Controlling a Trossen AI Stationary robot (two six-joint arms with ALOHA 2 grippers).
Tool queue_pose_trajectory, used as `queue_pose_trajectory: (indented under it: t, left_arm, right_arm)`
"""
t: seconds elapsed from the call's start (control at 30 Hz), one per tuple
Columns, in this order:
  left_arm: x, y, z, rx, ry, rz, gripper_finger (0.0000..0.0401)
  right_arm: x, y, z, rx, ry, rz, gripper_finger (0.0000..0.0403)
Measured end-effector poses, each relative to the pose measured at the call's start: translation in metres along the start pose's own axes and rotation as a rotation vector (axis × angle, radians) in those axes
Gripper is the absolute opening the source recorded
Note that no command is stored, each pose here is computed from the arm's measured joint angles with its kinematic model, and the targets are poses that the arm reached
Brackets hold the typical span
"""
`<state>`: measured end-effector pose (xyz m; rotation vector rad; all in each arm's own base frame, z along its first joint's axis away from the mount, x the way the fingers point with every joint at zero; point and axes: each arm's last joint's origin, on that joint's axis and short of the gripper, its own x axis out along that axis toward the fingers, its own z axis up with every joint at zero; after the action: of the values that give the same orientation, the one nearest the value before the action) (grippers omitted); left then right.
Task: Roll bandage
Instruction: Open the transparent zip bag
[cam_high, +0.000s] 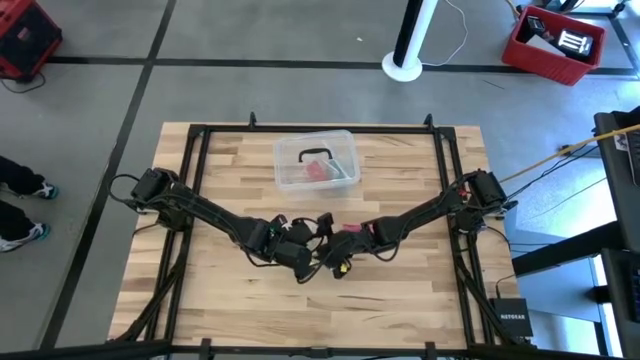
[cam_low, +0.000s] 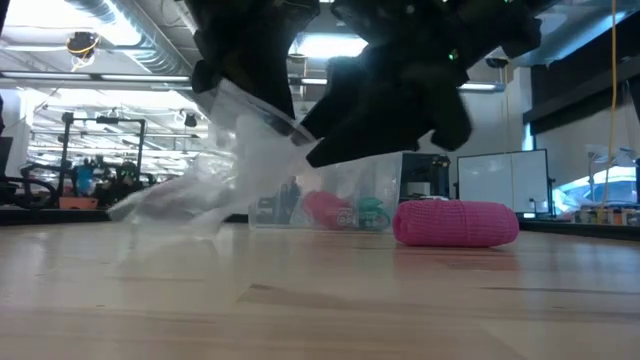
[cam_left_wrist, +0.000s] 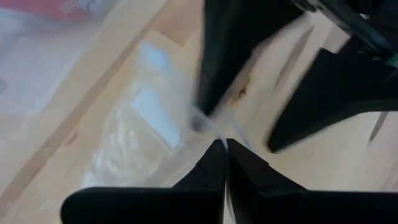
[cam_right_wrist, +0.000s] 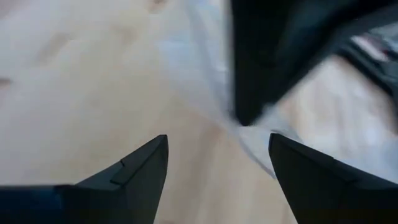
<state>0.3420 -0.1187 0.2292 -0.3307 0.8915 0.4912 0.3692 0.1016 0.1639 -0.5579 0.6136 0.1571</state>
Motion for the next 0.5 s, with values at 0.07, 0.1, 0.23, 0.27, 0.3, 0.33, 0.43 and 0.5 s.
queue_pose_trajectory:
  t: [0.07,0.1,0.23,0.27,0.3,0.33,0.43,0.5]
  left_arm:
    - [0.0,0.0,0.0,-0.001,-0.001,-0.003,0.0]
    - [0.0,0.0,0.0,-0.002,-0.001,-0.002,0.0]
    - [0.0,0.002,-0.001,-0.022,0.007,0.018,0.0]
    - [0.0,0.002,-0.001,-0.037,-0.002,0.028,0.0]
    - [-0.001,0.001,-0.001,-0.052,-0.016,0.035,0.0]
    - [-0.001,0.001,-0.001,-0.069,-0.034,0.045,0.0]
    - [-0.003,0.002,-0.003,-0.082,-0.066,0.087,0.0]
    - [-0.004,0.004,-0.005,-0.083,-0.075,0.128,0.0]
  right_arm:
    - [0.0,0.003,0.0,-0.005,-0.029,0.091,0.028]
    - [0.0,0.004,0.001,-0.005,-0.04,0.119,0.028]
    - [0.004,0.007,-0.003,0.015,-0.024,0.147,0.028]
    - [0.006,0.009,-0.005,0.022,-0.012,0.151,0.028]
    - [0.007,0.01,-0.007,0.029,0.001,0.156,0.028]
    - [0.009,0.012,-0.01,0.033,0.022,0.164,0.028]
    - [0.012,0.014,-0.014,0.053,0.05,0.171,0.028]
    - [0.011,0.017,-0.013,0.071,0.048,0.174,0.028]
